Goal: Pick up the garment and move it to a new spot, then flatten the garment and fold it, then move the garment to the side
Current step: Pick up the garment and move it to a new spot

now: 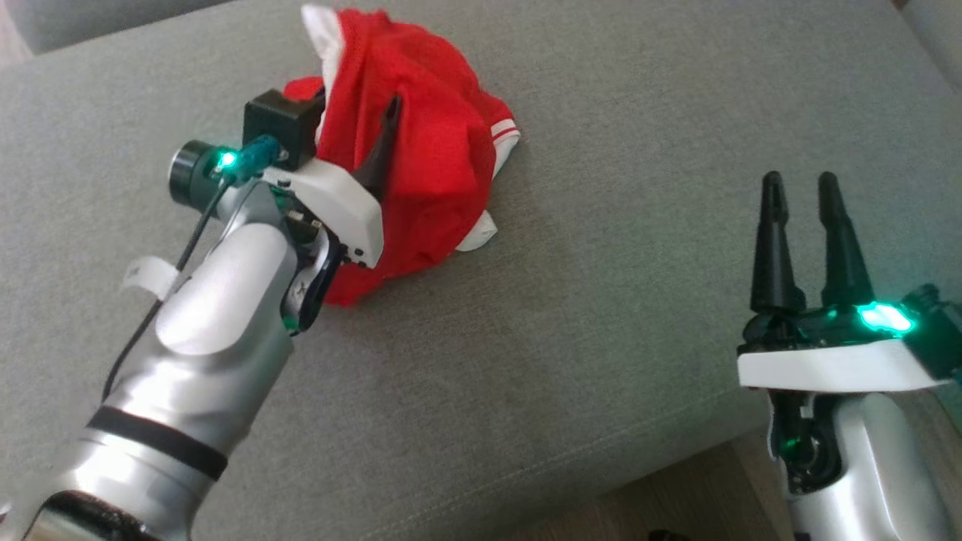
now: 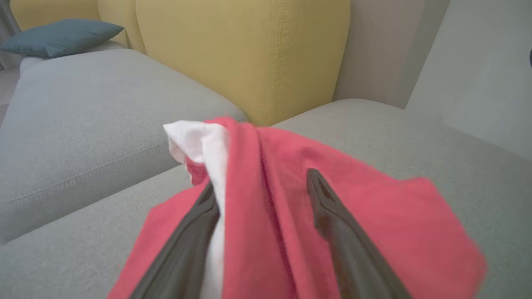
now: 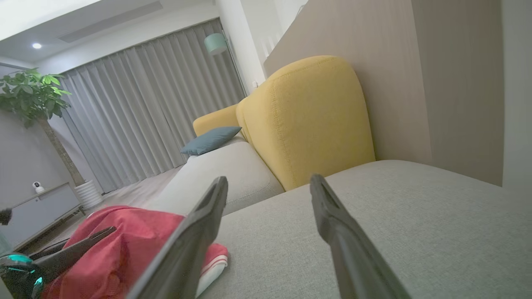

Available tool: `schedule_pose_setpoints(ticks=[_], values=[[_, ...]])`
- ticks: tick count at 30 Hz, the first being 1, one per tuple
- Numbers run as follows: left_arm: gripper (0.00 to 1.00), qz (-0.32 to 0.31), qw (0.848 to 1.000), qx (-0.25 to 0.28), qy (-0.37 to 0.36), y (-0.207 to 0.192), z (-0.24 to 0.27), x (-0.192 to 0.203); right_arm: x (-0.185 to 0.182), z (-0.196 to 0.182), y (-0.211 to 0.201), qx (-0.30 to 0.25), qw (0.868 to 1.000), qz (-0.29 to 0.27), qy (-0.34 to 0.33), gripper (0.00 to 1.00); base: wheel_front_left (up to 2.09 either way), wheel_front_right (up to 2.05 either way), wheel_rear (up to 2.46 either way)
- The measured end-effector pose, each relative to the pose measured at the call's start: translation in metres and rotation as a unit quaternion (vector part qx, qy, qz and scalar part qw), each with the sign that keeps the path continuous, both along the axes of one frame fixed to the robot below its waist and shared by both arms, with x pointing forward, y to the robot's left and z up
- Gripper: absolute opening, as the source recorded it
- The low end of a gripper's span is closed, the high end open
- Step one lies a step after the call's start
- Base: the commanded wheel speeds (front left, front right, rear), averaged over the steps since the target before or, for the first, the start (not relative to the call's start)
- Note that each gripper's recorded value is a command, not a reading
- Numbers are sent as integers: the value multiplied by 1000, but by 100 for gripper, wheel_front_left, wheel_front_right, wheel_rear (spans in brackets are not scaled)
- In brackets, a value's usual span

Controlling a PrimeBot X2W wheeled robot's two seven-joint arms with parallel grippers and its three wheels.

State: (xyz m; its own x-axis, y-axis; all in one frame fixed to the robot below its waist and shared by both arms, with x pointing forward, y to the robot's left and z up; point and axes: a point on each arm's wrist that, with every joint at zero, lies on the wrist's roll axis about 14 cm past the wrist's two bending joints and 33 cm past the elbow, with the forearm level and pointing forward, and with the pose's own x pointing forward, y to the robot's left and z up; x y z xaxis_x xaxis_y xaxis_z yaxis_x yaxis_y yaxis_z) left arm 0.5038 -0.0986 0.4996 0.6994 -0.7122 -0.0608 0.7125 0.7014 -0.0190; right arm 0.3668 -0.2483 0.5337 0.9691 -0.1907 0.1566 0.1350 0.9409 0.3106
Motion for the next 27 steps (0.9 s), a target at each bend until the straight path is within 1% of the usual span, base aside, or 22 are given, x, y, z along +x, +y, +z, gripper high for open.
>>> schedule_pose_setpoints(ticks=[2,6,7,10,13,16,20,24,27], values=[[100,11,1000,-4,1,7,-6,2,4,-3,1,1,1000,2,4,100,0,0,0],[100,34,999,-13,-17,26,5,4,12,-4,9,-3,1000,16,3,100,0,0,0],[100,51,998,-11,-31,41,13,7,17,-4,14,-4,1000,24,1,100,0,0,0],[100,82,995,-20,-56,64,31,8,26,-4,28,-7,999,46,-1,100,0,0,0],[100,115,990,-18,-78,94,43,2,33,-2,43,-11,998,69,-4,100,0,0,0],[100,153,985,-12,-83,128,41,-14,39,2,60,-14,995,93,-12,100,0,0,0],[100,204,976,-6,-74,167,29,-44,39,-4,80,-15,993,121,-4,100,0,0,0],[100,246,967,-19,-59,189,22,-76,35,-5,93,-17,990,139,-3,100,0,0,0],[100,266,962,-26,-59,196,21,-95,32,-1,99,-20,989,147,-8,100,0,0,0]])
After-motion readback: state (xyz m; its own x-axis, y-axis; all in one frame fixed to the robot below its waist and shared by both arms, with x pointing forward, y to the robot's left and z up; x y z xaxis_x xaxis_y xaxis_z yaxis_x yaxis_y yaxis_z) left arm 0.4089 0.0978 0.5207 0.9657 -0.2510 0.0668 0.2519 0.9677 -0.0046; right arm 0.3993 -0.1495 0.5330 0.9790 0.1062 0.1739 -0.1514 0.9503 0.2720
